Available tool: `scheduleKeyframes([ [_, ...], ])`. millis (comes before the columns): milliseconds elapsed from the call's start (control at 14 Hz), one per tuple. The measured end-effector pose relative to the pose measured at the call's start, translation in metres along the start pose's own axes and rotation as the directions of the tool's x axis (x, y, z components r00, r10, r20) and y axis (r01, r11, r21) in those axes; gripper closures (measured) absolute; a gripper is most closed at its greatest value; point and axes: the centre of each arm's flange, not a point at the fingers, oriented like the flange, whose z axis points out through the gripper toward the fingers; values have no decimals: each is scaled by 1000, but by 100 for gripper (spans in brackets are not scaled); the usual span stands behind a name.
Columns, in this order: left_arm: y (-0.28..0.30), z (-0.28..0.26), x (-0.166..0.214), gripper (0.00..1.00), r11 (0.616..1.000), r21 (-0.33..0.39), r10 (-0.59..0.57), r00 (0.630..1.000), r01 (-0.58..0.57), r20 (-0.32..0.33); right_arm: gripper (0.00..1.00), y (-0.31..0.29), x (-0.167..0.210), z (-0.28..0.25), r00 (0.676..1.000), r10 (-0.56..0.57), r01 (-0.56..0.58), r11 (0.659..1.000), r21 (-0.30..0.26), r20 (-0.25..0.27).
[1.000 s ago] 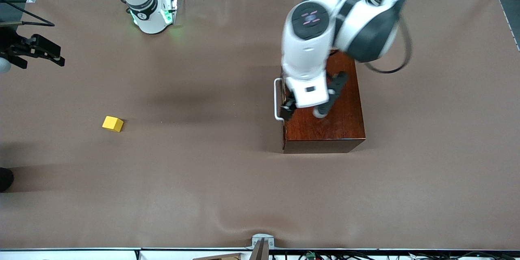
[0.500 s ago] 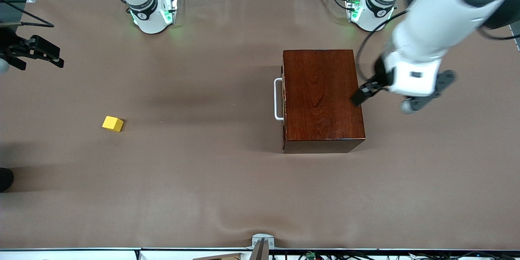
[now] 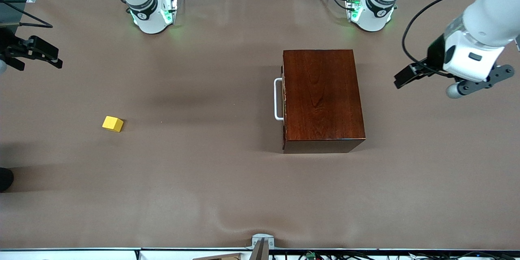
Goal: Open drawer, take yellow block, close drawer
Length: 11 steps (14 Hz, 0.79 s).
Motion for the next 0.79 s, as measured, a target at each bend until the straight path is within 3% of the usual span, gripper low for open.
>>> scheduleKeyframes([
  [429, -51, -4, 15, 0, 979, -10, 202, 979, -202, 9, 0, 2, 0, 0, 1000, 3, -3, 1000, 0, 1],
  [786, -49, -10, -12, 0, 936, 92, 341, 940, -339, -8, 0, 5, 0, 1, 1000, 10, -10, 1000, 1, 2],
])
